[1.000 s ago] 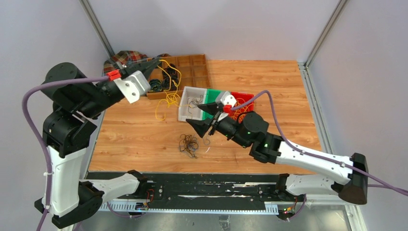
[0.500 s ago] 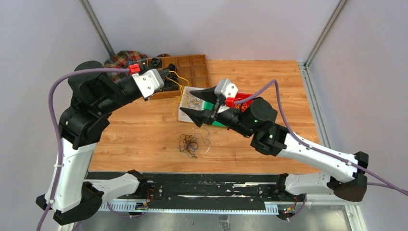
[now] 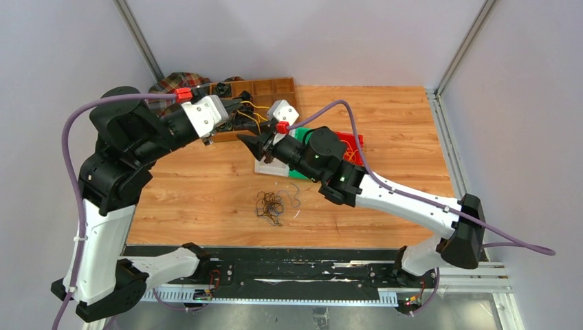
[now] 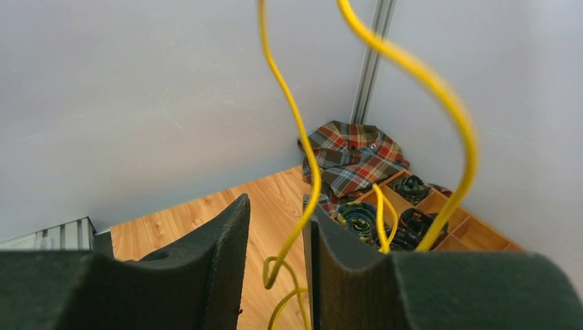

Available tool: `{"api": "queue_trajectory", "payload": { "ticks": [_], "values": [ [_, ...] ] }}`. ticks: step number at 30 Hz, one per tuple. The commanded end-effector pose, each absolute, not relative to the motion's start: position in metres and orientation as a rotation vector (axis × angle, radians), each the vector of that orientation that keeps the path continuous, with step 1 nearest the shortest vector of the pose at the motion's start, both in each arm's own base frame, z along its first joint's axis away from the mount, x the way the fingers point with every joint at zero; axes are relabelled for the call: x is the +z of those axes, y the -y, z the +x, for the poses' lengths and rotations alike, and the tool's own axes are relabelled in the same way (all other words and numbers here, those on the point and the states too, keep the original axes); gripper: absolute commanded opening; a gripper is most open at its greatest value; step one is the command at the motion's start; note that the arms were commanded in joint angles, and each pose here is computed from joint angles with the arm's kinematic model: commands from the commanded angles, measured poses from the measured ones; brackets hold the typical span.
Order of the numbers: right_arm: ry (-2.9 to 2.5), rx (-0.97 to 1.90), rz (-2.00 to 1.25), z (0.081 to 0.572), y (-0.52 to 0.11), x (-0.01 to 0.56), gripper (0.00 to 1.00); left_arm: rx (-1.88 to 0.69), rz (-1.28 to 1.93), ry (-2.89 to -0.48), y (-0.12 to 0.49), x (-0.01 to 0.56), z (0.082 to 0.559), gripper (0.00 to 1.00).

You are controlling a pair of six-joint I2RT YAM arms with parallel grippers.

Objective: Untangle the cables

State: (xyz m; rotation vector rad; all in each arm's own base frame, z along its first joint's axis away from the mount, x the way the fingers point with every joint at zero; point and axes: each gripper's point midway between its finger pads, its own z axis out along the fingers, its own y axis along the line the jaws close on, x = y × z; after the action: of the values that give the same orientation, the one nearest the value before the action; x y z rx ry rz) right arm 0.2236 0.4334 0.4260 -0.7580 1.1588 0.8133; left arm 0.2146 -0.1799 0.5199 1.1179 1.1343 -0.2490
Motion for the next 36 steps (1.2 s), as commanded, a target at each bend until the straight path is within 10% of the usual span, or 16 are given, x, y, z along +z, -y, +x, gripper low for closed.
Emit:
{"api": "queue_trajectory", "payload": {
  "ticks": [1, 7, 24, 36],
  "values": [
    [-1.116, 0.897, -0.665, 0.234, -0.435, 0.450, 0.26, -0.299, 1.099, -1.101, 0.182, 0.536, 0.202, 0.00],
    [-1.201, 0.936, -0.690, 0.234, -0.440, 0.402, 0.07, -0.246, 1.097, -1.068, 0.178, 0.548, 0.205, 0.00],
    [-1.550, 0.899, -0.664, 0.235, -0.408, 0.231, 0.01, -0.137, 1.052, -0.959, 0.172, 0.601, 0.213, 0.00],
    [-1.529, 0.944, -0.662, 0.225, -0.399, 0.235, 0.40, -0.203, 1.064, -0.974, 0.176, 0.590, 0.204, 0.00]
  ]
}}
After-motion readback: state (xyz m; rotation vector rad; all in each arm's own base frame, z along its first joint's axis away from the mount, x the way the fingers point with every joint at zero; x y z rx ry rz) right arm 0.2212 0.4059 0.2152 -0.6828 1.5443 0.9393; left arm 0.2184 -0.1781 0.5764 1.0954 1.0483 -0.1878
